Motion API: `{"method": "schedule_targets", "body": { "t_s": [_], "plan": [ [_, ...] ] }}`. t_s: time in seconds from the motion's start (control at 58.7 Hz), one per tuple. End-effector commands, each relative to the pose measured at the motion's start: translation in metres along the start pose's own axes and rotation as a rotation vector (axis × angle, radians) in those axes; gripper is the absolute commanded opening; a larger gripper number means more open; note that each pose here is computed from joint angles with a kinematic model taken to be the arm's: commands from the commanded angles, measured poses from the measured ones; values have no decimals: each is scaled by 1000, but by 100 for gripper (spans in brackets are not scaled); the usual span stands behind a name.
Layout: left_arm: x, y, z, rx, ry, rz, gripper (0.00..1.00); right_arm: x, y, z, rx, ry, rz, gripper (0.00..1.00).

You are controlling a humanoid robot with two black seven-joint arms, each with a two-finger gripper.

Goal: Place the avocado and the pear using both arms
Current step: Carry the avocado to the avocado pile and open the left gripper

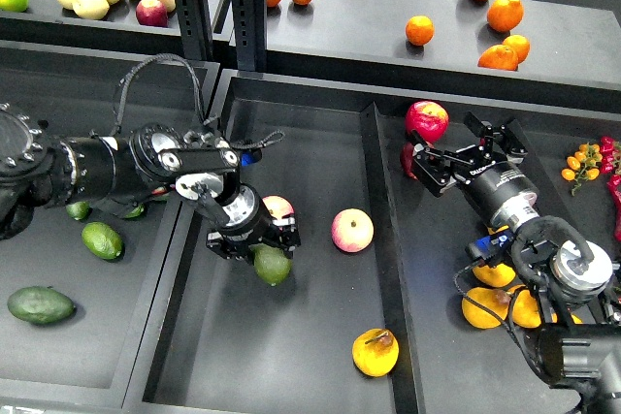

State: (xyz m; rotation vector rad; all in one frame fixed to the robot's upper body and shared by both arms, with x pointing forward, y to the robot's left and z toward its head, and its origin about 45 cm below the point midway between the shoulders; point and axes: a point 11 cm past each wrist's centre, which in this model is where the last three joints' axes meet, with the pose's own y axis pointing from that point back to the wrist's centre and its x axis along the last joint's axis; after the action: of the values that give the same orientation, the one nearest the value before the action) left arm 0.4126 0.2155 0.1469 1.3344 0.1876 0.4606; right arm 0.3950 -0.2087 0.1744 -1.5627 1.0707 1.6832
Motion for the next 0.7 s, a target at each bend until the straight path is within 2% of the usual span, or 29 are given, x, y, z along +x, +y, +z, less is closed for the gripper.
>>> {"method": "schedule_targets", "body": {
  "t_s": [0.0,0.17,0.409,0.681],
  "plan": [
    [29,15,-34,29,70,62,19,1,1,1,-2,0,0,100],
    [58,34,-94,86,175,132,20,-1,1,2,-3,-1,-5,100],
    [61,36,-168,200,244,162,22,0,1,3,-7,-5,-1,100],
    [56,23,-191,240,263,172,25,3,2,3,-6,-9,2,100]
  ]
}}
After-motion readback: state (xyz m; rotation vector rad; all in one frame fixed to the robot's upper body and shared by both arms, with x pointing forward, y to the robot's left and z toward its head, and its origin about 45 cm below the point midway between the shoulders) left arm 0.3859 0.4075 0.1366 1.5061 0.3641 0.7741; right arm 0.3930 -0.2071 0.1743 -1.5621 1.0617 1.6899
